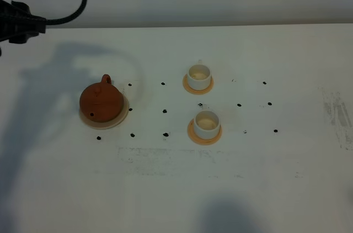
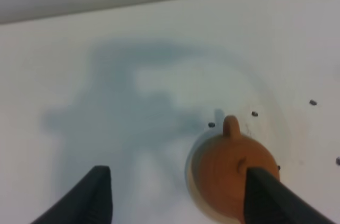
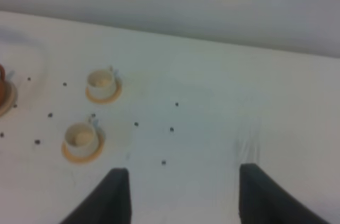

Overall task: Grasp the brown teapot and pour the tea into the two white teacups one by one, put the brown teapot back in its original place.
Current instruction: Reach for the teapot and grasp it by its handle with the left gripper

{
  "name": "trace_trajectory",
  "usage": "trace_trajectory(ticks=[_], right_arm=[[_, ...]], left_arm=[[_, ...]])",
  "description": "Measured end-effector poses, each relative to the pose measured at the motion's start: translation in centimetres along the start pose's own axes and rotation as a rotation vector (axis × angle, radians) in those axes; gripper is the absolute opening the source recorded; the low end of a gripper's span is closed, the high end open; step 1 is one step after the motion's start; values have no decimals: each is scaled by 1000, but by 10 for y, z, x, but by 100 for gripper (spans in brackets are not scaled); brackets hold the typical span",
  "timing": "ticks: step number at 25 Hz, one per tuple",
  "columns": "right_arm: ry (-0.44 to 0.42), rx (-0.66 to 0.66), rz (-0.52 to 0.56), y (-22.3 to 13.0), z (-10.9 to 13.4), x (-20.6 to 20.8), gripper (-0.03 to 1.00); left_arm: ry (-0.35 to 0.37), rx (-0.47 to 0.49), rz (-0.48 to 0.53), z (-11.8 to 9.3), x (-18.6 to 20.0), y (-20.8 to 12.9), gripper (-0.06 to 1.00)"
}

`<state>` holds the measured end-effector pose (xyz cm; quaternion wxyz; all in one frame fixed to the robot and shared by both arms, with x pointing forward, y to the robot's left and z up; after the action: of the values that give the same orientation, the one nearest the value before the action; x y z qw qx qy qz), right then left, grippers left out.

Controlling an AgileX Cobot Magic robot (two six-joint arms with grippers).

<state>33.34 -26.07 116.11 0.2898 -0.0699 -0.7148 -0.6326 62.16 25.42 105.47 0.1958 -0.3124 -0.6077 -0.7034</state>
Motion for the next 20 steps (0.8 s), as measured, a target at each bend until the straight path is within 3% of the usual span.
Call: trace_trajectory(ticks=[8, 20], right_arm=[[11, -12, 30, -81, 9, -7, 44], [-8, 24, -66, -134, 10, -35, 44]], left_arm=[[5, 17, 67, 1, -53, -16, 55], [0, 24, 13, -5, -69, -9, 55]])
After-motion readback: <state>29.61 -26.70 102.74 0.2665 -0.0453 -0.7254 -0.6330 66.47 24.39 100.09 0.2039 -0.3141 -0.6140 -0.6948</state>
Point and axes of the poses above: a point on each arm's last joint axis where the gripper is mounted, x pointing back along that axis away from the gripper, z along the wrist's bending axis when the last joint is at zero, y = z × x, the point moved 8 cm from there along -x, pointing out along that axis toward the gripper, and after that the axes turned 1 degree about -x, right-handed, at the moved point
